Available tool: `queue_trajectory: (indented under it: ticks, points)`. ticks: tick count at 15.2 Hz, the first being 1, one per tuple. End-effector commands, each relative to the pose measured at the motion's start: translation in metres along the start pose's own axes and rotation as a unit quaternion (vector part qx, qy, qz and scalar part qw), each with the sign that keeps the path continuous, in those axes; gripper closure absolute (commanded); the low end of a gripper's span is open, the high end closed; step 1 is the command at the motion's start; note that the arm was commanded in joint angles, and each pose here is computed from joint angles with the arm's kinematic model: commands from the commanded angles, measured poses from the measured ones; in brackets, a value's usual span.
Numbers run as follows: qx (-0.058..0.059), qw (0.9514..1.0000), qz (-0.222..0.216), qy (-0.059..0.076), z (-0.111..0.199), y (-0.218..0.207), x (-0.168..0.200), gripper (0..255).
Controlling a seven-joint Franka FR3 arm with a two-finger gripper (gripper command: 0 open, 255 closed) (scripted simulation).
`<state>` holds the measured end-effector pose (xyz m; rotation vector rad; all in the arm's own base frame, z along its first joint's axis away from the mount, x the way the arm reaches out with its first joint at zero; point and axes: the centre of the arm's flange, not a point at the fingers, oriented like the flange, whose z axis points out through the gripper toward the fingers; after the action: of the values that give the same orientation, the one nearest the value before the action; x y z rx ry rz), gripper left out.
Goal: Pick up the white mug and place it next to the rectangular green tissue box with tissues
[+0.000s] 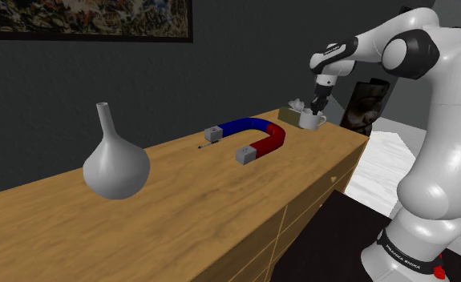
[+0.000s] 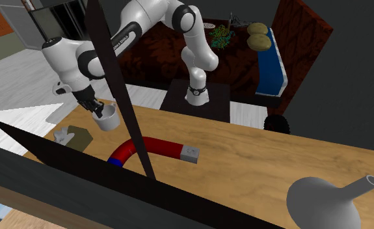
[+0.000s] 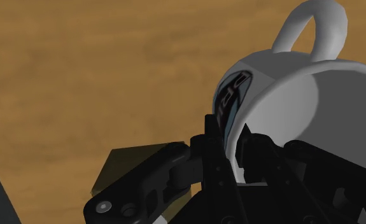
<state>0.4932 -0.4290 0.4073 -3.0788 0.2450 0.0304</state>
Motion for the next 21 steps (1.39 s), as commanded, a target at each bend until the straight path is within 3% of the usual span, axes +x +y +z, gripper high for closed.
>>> queue_trajectory:
  ticks: [1, 10, 17, 18, 21]
  points:
    - [0.0, 1.0, 0.0, 0.0, 0.01, 0.001, -0.001, 255]
    - [0.0, 1.0, 0.0, 0.0, 0.057, 0.003, 0.0, 255]
    - [0.0, 1.0, 0.0, 0.0, 0.057, 0.003, 0.0, 255]
    - [0.0, 1.0, 0.0, 0.0, 0.057, 0.003, 0.0, 0]
    - [0.0, 1.0, 0.0, 0.0, 0.057, 0.003, 0.0, 0]
